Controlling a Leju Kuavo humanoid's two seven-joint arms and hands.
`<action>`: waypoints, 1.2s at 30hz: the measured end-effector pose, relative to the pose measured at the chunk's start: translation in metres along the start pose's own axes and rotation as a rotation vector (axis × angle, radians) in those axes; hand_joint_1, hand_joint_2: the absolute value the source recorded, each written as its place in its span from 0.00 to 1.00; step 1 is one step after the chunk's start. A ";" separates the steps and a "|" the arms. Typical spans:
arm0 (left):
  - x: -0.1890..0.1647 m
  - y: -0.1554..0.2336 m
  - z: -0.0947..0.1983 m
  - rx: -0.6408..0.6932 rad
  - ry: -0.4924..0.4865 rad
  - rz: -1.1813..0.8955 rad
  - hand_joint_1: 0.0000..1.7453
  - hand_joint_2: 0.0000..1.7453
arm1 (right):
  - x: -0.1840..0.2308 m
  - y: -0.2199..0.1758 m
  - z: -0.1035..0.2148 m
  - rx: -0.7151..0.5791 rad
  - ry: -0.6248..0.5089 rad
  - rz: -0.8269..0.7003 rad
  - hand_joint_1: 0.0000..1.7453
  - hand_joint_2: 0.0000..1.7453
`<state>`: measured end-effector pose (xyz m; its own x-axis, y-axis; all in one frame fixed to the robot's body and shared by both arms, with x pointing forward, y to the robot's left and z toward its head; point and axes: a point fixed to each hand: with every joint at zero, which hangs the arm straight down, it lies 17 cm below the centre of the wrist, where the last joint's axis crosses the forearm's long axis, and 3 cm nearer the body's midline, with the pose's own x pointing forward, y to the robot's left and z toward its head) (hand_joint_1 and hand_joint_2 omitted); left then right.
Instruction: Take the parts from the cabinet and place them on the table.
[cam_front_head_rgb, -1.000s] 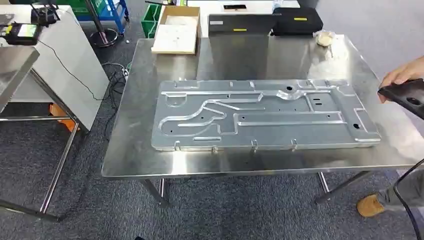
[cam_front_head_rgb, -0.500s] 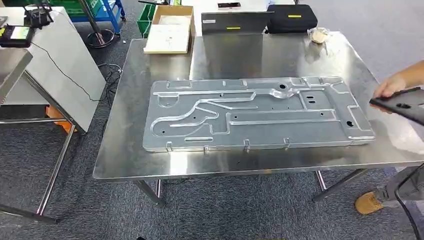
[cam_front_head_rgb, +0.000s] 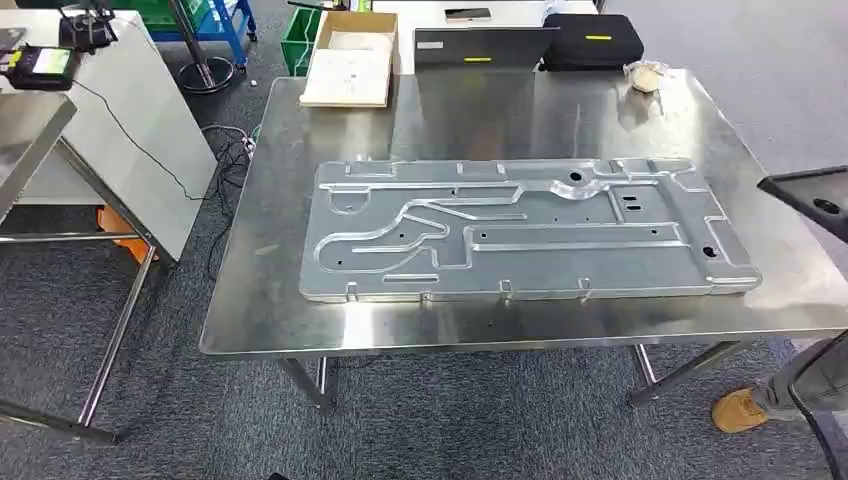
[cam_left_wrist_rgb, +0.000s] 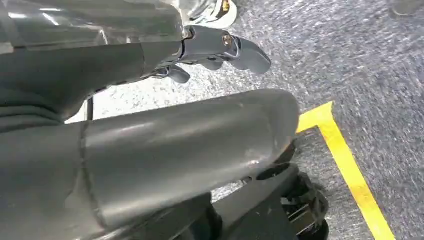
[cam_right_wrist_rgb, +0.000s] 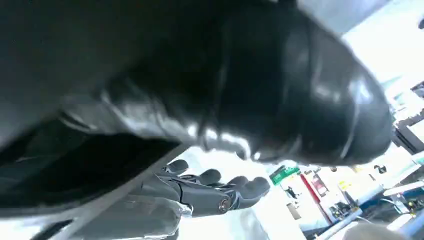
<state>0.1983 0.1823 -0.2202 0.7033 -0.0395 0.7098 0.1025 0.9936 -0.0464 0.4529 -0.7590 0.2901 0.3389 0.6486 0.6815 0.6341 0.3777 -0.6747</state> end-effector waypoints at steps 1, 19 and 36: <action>0.000 0.000 0.000 0.000 -0.001 0.000 0.00 0.00 | -0.002 0.002 0.001 0.003 0.003 0.004 0.00 0.00; 0.000 0.002 0.000 0.004 -0.001 -0.001 0.00 0.00 | 0.011 0.000 -0.004 -0.020 -0.012 -0.010 0.00 0.00; 0.000 0.000 0.000 0.003 -0.001 0.000 0.00 0.00 | 0.010 -0.004 -0.006 -0.023 -0.011 -0.011 0.00 0.00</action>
<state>0.1980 0.1828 -0.2202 0.7025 -0.0390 0.7106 0.1005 0.9939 -0.0448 0.4577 -0.7577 0.3009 0.3244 0.6518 0.6855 0.6535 0.3696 -0.6606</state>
